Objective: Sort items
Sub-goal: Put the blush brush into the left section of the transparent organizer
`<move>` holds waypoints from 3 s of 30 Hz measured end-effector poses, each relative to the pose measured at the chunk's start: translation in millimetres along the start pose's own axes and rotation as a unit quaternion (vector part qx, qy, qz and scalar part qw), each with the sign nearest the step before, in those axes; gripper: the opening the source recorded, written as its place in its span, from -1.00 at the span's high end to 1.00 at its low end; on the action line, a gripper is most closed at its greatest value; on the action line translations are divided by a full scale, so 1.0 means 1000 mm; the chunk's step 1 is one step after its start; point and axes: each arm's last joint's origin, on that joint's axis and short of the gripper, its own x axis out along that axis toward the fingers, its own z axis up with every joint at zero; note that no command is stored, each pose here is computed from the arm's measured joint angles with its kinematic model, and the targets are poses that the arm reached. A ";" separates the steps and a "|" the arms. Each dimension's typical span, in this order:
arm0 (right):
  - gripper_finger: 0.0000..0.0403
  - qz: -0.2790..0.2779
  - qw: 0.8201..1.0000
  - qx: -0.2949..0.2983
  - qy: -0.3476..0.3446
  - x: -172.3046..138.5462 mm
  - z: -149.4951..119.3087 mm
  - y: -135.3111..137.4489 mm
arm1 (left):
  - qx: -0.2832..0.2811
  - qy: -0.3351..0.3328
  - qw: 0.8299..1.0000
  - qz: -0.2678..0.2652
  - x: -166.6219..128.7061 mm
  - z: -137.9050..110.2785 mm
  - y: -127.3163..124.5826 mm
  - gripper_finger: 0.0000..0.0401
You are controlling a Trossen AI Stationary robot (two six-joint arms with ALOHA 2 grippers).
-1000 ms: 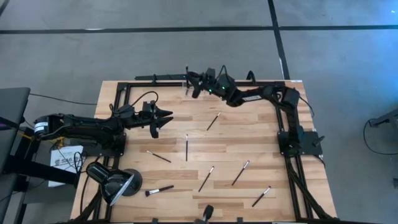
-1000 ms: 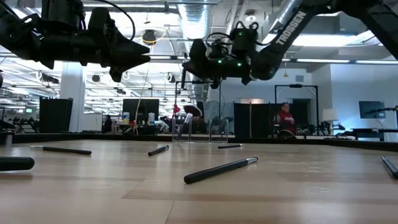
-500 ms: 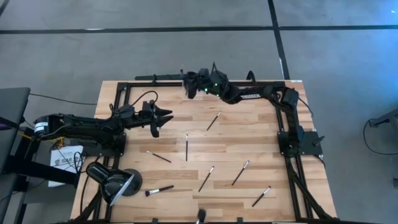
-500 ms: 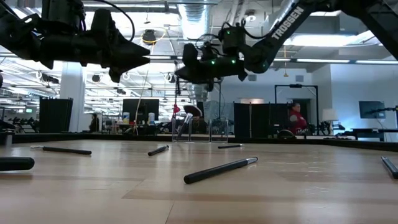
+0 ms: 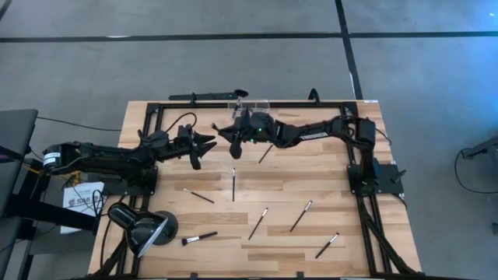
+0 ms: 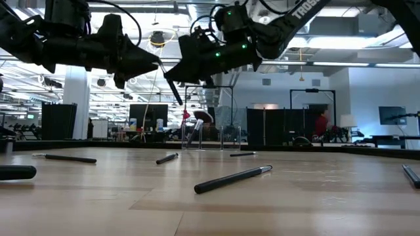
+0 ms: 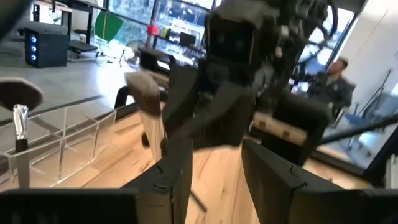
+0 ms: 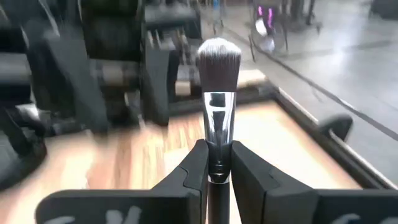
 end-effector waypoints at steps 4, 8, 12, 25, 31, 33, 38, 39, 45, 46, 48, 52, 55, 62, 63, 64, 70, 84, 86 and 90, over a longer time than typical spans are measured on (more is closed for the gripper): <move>0.78 -0.017 1.000 -0.004 0.007 0.000 0.000 0.007 | -0.029 -0.017 0.999 -0.006 0.000 0.003 -0.001 0.29; 0.79 -0.035 0.999 -0.010 -0.014 0.000 0.004 0.014 | -0.050 -0.015 0.999 -0.002 0.000 0.003 -0.001 0.18; 0.79 -0.054 0.997 -0.040 -0.021 -0.001 0.005 0.028 | -0.058 -0.021 0.998 0.027 0.000 0.002 0.001 0.03; 0.79 -0.107 0.989 -0.099 -0.021 -0.003 0.006 0.060 | -0.044 -0.021 0.997 0.053 0.000 0.001 0.002 -0.19; 0.79 -0.108 0.990 -0.088 -0.033 -0.004 0.008 0.060 | -0.040 -0.040 0.998 0.024 0.000 0.004 -0.007 -0.17; 0.79 -0.106 0.990 -0.082 -0.036 -0.004 0.009 0.061 | -0.036 -0.047 0.998 0.020 0.000 0.005 -0.009 -0.17; 0.79 -0.101 0.991 -0.080 -0.047 -0.004 0.010 0.066 | 0.004 -0.048 0.998 0.034 0.000 0.004 -0.012 -0.15; 0.79 -0.099 0.991 -0.080 -0.048 -0.005 0.010 0.068 | 0.012 -0.045 0.998 0.033 0.000 0.003 -0.013 -0.13; 0.79 -0.094 0.991 -0.080 -0.048 -0.005 0.010 0.071 | 0.027 -0.066 0.997 0.025 0.002 0.004 -0.018 -0.01; 0.79 -0.093 0.991 -0.079 -0.050 -0.004 0.009 0.072 | 0.026 -0.070 0.997 0.019 0.002 0.004 -0.020 0.01; 0.79 -0.092 0.991 -0.080 -0.050 -0.003 0.007 0.074 | 0.026 -0.071 0.997 0.017 0.004 0.002 -0.021 0.05; 0.79 -0.089 0.992 -0.076 -0.054 -0.003 0.008 0.077 | 0.025 -0.070 0.997 0.033 0.007 -0.002 -0.020 0.15; 0.79 -0.088 0.992 -0.077 -0.049 -0.003 0.007 0.077 | 0.026 -0.066 0.996 0.049 0.009 -0.006 -0.018 0.24; 0.79 -0.092 0.993 -0.074 -0.032 -0.003 0.003 0.074 | 0.026 -0.074 0.995 0.056 0.009 -0.005 -0.018 0.58; 0.79 -0.092 0.993 -0.072 -0.030 -0.002 0.002 0.074 | 0.026 -0.074 0.995 0.056 0.009 -0.005 -0.018 0.65; 0.79 -0.092 0.993 -0.070 -0.029 -0.002 0.001 0.074 | 0.025 -0.073 0.995 0.058 0.009 -0.005 -0.018 0.72; 0.79 -0.091 0.993 -0.069 -0.026 -0.002 0.001 0.076 | 0.023 -0.072 0.995 0.060 0.009 -0.006 -0.017 0.89; 0.64 -0.086 0.994 -0.067 -0.020 -0.003 0.000 0.076 | 0.050 -0.051 0.995 0.064 0.010 -0.009 -0.017 0.90; 0.55 -0.084 0.994 -0.065 -0.016 -0.003 0.001 0.076 | 0.057 -0.048 0.995 0.067 0.010 -0.010 -0.016 0.90; 0.34 -0.079 0.994 -0.056 0.059 -0.004 -0.014 0.077 | 0.069 -0.043 0.994 0.073 0.010 -0.010 -0.016 0.90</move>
